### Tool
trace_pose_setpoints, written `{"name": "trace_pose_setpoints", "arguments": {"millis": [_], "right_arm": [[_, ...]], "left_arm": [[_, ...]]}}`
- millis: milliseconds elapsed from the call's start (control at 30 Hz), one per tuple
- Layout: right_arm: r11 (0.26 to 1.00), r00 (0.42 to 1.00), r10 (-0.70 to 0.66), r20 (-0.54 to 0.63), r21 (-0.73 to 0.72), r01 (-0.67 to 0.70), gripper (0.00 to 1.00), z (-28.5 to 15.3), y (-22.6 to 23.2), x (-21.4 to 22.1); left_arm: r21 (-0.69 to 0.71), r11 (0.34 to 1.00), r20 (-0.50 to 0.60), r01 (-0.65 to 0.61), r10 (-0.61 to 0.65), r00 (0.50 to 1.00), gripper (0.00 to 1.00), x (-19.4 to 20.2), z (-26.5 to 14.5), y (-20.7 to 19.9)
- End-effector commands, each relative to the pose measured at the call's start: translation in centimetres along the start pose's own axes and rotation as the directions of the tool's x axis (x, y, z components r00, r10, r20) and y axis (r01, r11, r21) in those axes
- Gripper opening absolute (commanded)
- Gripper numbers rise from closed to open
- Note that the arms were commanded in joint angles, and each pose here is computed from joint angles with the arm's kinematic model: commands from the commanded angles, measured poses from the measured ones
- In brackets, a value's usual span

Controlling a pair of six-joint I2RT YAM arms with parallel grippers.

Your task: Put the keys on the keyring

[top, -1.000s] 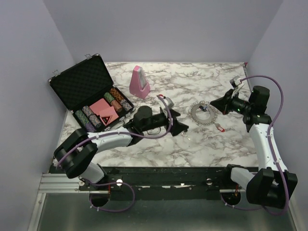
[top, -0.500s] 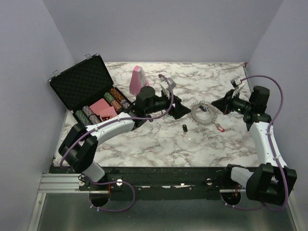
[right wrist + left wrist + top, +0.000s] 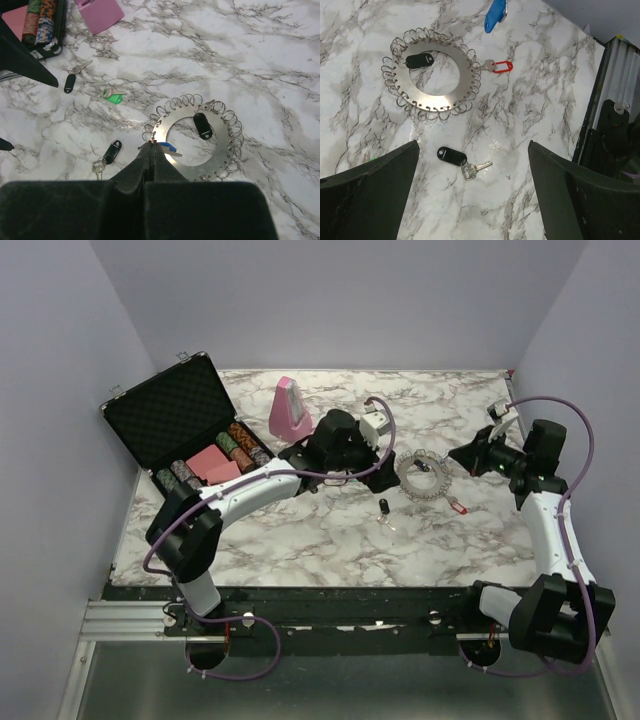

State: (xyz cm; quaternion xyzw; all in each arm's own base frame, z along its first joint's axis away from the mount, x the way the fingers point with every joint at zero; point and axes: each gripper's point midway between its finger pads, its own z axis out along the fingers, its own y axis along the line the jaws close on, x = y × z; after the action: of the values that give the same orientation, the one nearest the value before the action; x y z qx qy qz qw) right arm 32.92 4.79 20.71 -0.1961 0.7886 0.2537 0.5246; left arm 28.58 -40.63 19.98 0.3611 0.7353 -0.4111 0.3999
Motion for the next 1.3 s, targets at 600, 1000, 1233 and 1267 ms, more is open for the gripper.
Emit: {"name": "trace_pose_setpoints", "arguments": {"millis": [600,1000,1233,1267], "right_arm": [[0.991,0.996,0.084,-0.034,0.103,-0.08,0.0,-0.2,-2.8,0.9],[0.987,0.993,0.114,-0.034,0.12,-0.11,0.0,-0.1,-3.3,1.2],[0.985,0.991,0.127,-0.039,0.121,-0.121,0.0,0.0,-3.6,1.5],[0.985,0.991,0.128,-0.04,0.118,-0.123,0.0,0.0,-3.5,1.6]], "left_arm": [[-0.284,0.951,-0.268,0.124,-0.203,0.942,0.6,5.4,8.8,2.3],[-0.321,0.934,-0.276,0.156,-0.25,0.928,0.49,6.3,11.7,3.4],[-0.338,0.925,-0.277,0.171,-0.271,0.922,0.44,7.1,12.7,3.7],[-0.344,0.922,-0.276,0.177,-0.279,0.92,0.43,7.3,12.9,3.9]]}}
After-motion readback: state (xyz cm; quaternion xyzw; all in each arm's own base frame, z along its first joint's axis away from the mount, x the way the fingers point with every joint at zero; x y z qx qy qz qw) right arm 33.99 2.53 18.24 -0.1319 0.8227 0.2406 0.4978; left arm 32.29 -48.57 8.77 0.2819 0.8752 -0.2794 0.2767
